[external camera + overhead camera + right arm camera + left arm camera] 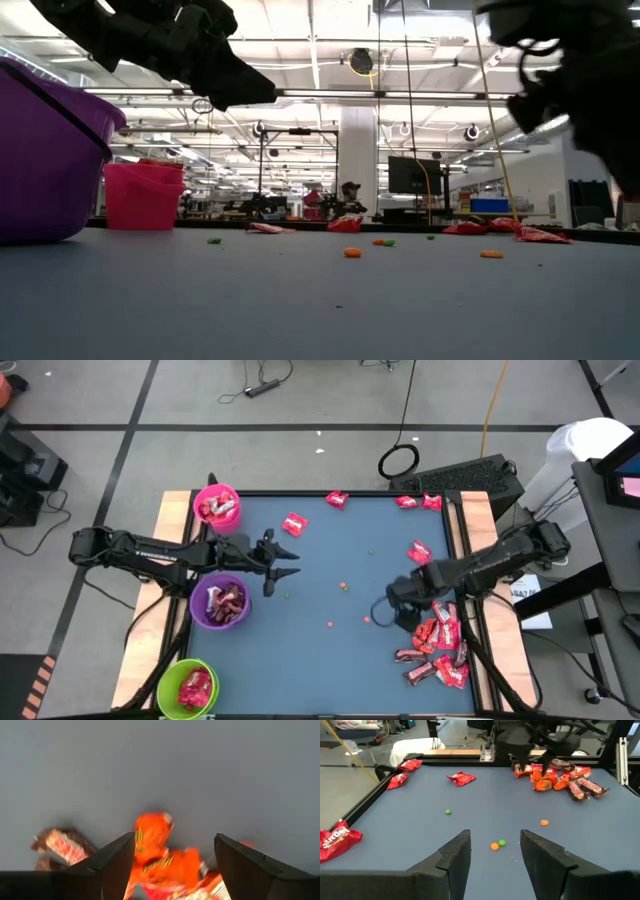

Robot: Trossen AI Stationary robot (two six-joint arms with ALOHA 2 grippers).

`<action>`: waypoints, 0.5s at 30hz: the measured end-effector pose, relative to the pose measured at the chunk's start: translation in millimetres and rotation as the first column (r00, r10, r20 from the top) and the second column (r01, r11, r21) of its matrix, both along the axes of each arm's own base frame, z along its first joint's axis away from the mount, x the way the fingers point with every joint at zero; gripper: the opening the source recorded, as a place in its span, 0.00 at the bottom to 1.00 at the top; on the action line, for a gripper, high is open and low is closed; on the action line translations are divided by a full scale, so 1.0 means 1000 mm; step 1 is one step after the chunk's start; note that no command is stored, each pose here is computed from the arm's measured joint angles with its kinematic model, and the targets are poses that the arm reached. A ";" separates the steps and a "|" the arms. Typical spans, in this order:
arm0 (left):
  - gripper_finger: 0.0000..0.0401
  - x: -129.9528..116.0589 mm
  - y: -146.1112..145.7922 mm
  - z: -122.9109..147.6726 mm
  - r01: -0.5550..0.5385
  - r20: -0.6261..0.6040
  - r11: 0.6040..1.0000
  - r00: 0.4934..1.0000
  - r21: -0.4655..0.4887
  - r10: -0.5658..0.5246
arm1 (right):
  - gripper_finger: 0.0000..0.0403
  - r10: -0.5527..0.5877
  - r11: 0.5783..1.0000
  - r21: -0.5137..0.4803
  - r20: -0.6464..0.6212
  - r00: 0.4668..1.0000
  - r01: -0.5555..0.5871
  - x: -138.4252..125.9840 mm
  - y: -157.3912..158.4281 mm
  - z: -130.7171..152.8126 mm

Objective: Organize candy in baskets
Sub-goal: Put the orange chocolate into the pink bucket

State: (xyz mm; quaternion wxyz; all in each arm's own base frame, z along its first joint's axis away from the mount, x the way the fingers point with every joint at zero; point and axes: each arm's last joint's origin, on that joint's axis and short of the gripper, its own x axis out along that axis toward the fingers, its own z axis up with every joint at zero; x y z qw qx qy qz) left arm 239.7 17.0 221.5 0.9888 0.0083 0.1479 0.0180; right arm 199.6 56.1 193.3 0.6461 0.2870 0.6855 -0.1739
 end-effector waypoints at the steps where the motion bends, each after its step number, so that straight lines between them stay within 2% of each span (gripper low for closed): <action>1: 0.44 0.000 0.000 0.000 0.000 0.000 1.000 1.000 0.000 0.000 | 0.63 -0.013 1.000 0.010 -0.016 1.000 0.013 -0.003 0.006 -0.002; 7: 0.44 0.000 0.000 0.000 -0.001 -0.001 1.000 1.000 0.000 0.001 | 0.58 -0.029 0.998 0.058 -0.015 0.999 0.030 -0.010 0.036 -0.004; 12: 0.44 0.000 0.000 0.000 -0.001 -0.001 1.000 1.000 0.001 0.001 | 0.53 -0.030 0.999 -0.011 -0.022 0.999 0.030 -0.014 0.048 -0.010; 15: 0.44 0.000 0.000 0.000 -0.002 0.001 1.000 1.000 0.001 0.002 | 0.51 -0.010 1.000 -0.018 -0.024 1.000 0.009 -0.012 0.054 -0.015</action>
